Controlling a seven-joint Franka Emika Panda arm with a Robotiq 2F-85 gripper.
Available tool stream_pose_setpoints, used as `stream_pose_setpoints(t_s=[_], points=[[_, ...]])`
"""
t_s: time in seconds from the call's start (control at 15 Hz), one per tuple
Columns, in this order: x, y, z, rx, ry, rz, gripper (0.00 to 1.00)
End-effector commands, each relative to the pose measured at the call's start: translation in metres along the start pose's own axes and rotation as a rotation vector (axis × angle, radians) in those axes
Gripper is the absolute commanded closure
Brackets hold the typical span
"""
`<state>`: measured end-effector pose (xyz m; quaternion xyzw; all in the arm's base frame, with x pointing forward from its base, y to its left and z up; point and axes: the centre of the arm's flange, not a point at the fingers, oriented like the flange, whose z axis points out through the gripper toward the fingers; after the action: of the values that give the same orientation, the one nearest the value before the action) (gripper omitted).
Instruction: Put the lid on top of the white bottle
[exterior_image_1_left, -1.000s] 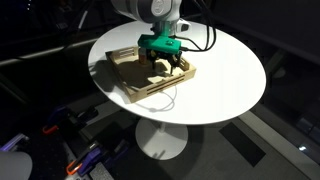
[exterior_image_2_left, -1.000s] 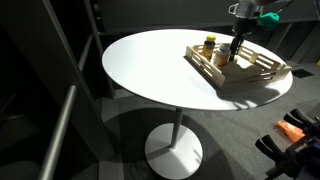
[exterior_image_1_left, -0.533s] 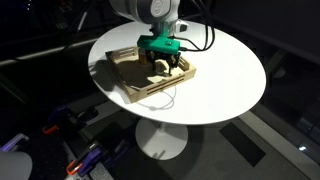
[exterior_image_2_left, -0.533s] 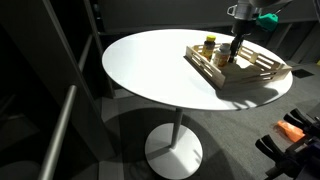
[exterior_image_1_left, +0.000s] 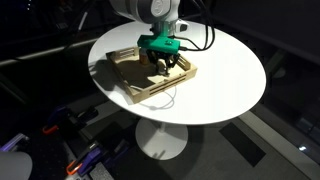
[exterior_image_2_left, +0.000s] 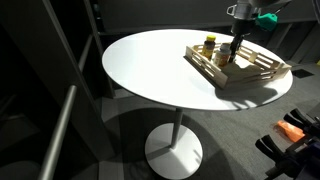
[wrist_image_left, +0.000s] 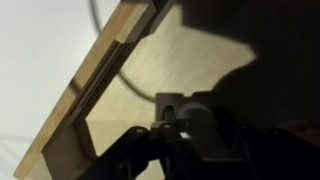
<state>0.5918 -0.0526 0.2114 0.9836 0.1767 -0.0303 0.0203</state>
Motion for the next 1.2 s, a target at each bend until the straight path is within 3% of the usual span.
stream_pose_setpoints(t_s=[0.0,0.47,1.13], points=[[0.002,0.007,-0.024,-0.028,0.018,0.024,0.81],[0.008,0.004,-0.074,-0.063,0.049,0.011,0.81],[0.011,-0.041,-0.128,-0.02,0.017,-0.102,0.81]])
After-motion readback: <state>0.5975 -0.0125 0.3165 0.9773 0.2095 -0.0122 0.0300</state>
